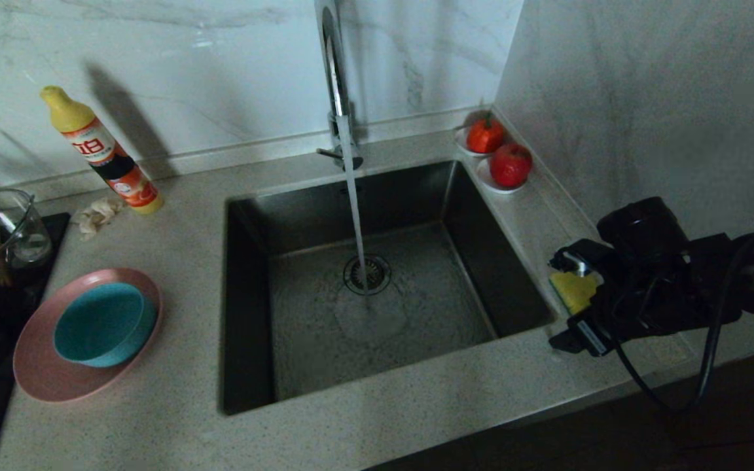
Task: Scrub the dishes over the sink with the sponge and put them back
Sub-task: Pick up a bowl and the sponge
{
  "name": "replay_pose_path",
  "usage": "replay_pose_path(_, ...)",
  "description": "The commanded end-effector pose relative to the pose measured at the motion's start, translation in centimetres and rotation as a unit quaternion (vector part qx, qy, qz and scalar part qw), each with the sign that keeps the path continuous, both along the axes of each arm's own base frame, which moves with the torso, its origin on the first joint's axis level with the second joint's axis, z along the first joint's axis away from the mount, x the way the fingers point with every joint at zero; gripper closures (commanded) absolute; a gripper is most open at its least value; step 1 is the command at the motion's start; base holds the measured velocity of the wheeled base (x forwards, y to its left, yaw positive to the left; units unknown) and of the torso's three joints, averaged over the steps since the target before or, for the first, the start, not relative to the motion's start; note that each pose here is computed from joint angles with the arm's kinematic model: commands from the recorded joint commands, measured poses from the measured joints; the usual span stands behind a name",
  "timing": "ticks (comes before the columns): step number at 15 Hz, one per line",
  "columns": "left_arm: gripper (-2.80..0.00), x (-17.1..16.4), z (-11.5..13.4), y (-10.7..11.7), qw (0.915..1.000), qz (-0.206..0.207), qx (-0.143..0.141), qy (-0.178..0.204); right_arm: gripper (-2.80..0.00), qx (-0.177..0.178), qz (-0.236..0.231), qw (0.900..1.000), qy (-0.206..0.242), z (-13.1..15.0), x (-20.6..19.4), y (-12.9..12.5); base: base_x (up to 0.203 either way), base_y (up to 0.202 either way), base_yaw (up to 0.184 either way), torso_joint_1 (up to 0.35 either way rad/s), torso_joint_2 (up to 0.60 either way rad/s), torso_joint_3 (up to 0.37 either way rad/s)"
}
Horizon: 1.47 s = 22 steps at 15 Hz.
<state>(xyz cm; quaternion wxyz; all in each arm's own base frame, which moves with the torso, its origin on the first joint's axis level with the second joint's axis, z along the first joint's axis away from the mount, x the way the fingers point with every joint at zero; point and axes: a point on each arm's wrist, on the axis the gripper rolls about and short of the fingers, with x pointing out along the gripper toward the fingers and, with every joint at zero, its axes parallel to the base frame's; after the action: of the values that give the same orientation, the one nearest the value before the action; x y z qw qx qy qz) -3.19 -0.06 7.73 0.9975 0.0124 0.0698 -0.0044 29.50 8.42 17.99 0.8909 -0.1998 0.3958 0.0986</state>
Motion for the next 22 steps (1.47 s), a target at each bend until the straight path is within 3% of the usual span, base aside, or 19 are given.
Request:
replay_pose_path(1,0.0,0.0,0.0,0.0,1.0,0.0,0.0,0.001,-2.8,0.0,-0.006,1.0,-0.005,1.0,-0.1,-0.4,0.0,0.0,0.0,0.0,0.0,0.0)
replay_pose_path(4,0.0,0.0,0.0,0.0,1.0,0.0,0.0,0.001,-2.8,0.023,-0.044,0.999,0.013,1.8,-0.2,-0.7,0.0,0.0,0.0,0.0,0.0,0.0)
replay_pose_path(10,0.0,0.0,0.0,0.0,1.0,0.0,0.0,0.001,-2.8,0.053,-0.076,0.995,0.021,1.6,0.1,-0.6,0.0,0.0,0.0,0.0,0.0,0.0)
replay_pose_path(22,0.0,0.0,0.0,0.0,1.0,0.0,0.0,0.001,-2.8,0.064,-0.098,0.993,0.035,0.8,0.8,-1.0,0.0,0.0,0.0,0.0,0.0,0.0)
